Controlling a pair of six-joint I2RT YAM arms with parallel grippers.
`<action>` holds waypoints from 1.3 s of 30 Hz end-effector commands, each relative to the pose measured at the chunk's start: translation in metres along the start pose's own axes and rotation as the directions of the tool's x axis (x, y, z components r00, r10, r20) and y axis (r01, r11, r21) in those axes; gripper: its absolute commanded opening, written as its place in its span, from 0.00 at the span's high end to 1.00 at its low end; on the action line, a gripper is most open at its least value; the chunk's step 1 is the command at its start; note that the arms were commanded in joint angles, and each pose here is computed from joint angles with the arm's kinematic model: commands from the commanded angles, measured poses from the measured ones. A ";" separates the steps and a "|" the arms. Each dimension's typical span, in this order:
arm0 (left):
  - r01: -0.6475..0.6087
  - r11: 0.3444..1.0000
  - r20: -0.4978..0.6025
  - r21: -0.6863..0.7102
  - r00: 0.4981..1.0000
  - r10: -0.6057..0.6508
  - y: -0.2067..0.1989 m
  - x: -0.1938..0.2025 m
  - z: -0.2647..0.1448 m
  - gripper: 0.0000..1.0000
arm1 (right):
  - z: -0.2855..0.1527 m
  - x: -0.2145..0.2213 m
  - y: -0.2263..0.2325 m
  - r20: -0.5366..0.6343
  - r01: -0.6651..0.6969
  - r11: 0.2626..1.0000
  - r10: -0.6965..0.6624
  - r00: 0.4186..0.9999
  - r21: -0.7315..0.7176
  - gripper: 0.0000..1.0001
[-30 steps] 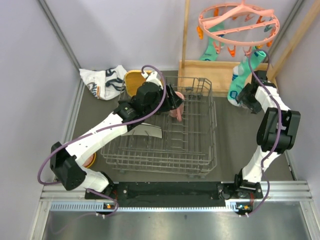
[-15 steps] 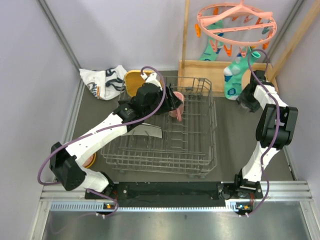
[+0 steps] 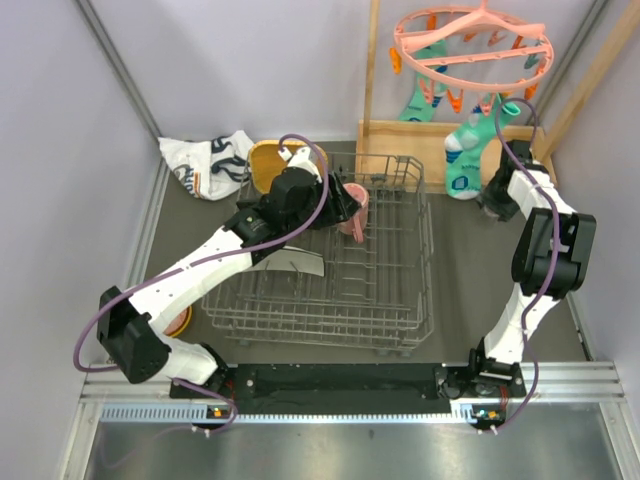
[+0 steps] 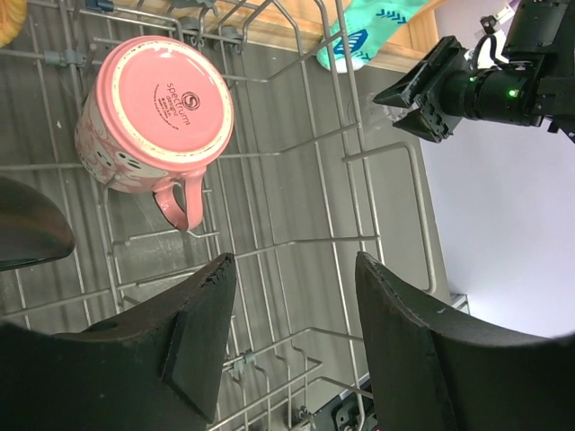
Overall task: Load the mixed dishes into the dish rack
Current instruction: Grab a cup with the right arm
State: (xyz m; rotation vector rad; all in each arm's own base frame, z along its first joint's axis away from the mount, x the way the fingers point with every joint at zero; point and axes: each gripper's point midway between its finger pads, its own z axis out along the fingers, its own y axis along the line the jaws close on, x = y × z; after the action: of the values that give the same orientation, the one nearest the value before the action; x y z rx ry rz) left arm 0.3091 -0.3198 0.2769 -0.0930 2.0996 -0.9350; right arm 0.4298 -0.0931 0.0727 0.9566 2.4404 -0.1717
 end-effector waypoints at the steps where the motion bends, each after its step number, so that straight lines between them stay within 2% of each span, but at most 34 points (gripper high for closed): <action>1: -0.013 0.999 0.062 0.045 0.998 0.010 -0.014 -0.022 -0.019 0.39 | -0.009 0.006 0.010 -0.010 -0.024 0.997 0.023 1.000 -0.068 0.99; 8: -0.017 0.998 0.076 0.065 0.997 0.012 -0.023 -0.030 -0.026 0.39 | -0.048 0.020 0.010 -0.010 -0.060 0.985 0.059 0.998 -0.162 1.00; 21: 0.016 0.997 0.084 0.075 0.996 -0.022 -0.020 -0.027 -0.029 0.39 | -0.110 0.062 -0.004 -0.044 -0.052 0.956 0.040 0.998 -0.290 1.00; 28: 0.020 0.996 0.081 0.090 0.996 -0.027 -0.022 -0.027 -0.029 0.39 | -0.152 0.077 -0.018 -0.007 -0.027 0.940 0.027 1.000 -0.341 1.00; 34: 0.012 0.996 0.088 0.085 0.996 -0.020 -0.023 -0.030 -0.029 0.39 | -0.223 0.052 -0.028 0.153 0.029 0.917 0.034 0.988 -0.397 1.00; 39: 0.007 0.996 0.079 0.088 0.997 -0.014 -0.025 -0.029 -0.027 0.39 | -0.290 0.031 -0.023 0.277 0.107 0.871 0.034 0.960 -0.480 1.00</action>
State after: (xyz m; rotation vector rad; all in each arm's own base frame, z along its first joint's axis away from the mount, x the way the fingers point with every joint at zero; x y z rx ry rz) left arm 0.3027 -0.3107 0.2944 -0.1081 2.0658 -0.9583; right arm 0.2830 -0.0152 0.2385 0.7439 2.2109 0.2546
